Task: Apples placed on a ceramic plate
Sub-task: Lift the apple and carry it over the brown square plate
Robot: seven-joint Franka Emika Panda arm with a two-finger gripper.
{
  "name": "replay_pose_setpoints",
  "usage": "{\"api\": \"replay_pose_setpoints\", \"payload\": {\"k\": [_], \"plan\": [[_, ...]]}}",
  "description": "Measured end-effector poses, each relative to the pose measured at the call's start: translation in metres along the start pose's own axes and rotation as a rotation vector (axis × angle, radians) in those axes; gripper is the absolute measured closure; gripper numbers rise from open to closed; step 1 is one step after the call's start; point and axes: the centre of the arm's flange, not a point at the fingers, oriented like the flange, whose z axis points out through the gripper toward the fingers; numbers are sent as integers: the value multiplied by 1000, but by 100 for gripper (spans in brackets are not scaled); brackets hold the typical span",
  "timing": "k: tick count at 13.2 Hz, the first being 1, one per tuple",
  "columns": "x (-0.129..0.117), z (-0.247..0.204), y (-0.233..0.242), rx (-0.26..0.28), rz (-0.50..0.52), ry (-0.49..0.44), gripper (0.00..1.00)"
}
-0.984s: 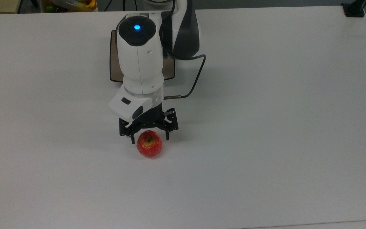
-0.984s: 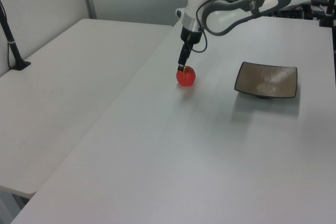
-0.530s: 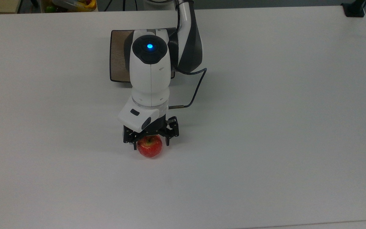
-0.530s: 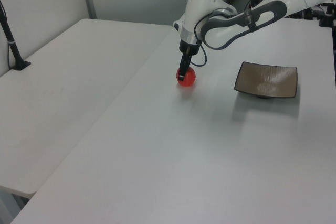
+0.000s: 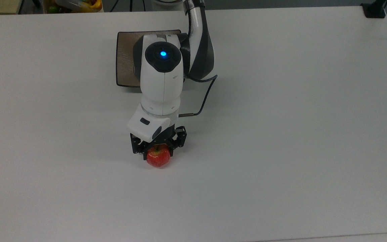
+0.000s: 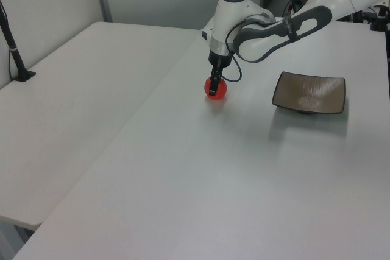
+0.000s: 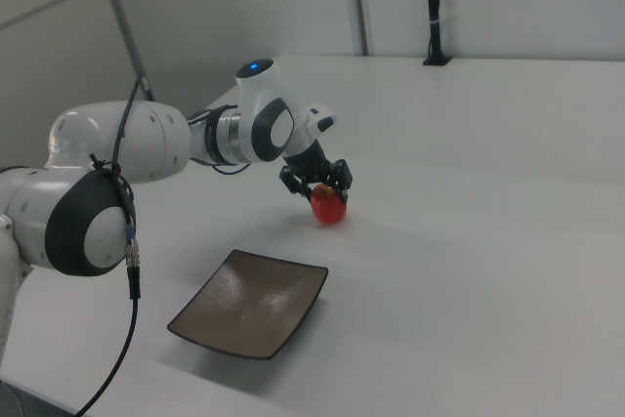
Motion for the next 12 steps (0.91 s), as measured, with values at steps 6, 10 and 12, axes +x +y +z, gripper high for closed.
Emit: {"api": "replay_pose_setpoints", "payload": {"k": [6,10,12], "plan": [[7,-22,4,-8,5,34,26],[16,-128,20,2,50,106,26],[6,-191,25,23,74,107,26]]}}
